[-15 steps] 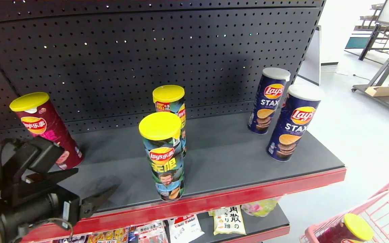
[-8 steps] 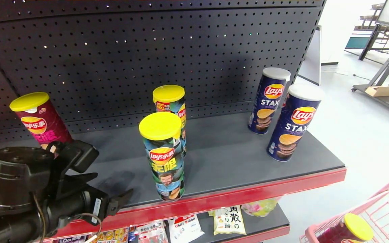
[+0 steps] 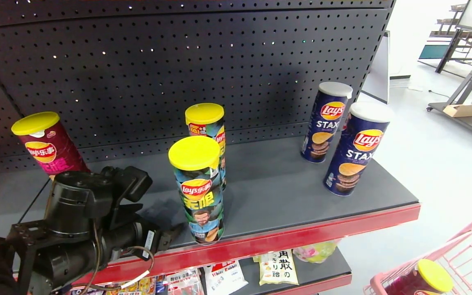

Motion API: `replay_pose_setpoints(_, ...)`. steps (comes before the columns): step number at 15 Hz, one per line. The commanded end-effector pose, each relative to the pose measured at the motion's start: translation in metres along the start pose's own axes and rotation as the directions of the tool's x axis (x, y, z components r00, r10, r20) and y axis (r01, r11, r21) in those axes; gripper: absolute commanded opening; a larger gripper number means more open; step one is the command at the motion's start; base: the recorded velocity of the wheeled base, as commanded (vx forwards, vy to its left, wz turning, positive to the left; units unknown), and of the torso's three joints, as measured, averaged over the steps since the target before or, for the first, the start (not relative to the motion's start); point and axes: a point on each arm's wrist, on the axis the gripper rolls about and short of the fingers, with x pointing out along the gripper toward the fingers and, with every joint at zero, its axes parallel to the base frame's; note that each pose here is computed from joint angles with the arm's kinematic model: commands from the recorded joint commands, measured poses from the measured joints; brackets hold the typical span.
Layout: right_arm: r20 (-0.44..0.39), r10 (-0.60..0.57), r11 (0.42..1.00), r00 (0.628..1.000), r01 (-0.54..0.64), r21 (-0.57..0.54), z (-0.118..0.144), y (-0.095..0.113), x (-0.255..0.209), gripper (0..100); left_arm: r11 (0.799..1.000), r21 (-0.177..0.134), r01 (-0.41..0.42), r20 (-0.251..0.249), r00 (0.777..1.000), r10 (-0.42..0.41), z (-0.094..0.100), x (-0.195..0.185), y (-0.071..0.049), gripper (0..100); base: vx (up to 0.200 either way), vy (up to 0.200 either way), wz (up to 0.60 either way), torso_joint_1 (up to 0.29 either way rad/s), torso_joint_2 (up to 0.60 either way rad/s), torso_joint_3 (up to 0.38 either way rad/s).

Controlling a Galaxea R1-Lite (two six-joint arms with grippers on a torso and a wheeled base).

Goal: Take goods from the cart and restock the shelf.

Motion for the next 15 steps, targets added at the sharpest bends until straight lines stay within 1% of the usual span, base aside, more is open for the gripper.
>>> replay_pose_setpoints(1, -0.003, 0.001, 1.0, 1.0, -0.001, -0.001, 0.0, 0.0, 0.0, 100, 1.0, 0.004, 0.002, -0.016, 1.0, -0.002, 0.0, 0.007, -0.002, 100, 0.0, 0.0, 0.0, 0.0, 0.0, 0.0)
replay_pose_setpoints(6, -0.004, 0.001, 1.0, 1.0, -0.001, -0.002, 0.0, 0.0, 0.001, 100, 1.0, 0.006, 0.0, -0.031, 1.0, 0.0, 0.0, 0.013, -0.003, 100, 0.0, 0.0, 0.0, 0.0, 0.0, 0.0)
replay_pose_setpoints(9, -0.007, 0.005, 1.0, 1.0, -0.005, -0.002, 0.0, 0.0, 0.001, 100, 1.0, 0.005, 0.001, -0.021, 1.0, -0.001, 0.005, 0.017, -0.004, 100, 0.0, 0.0, 0.0, 0.0, 0.0, 0.0)
replay_pose_setpoints(15, -0.004, 0.02, 1.0, 1.0, -0.02, -0.002, 0.0, 0.001, 0.001, 100, 1.0, 0.007, 0.007, -0.008, 1.0, -0.007, 0.009, 0.02, -0.006, 100, 0.0, 0.0, 0.0, 0.0, 0.0, 0.0)
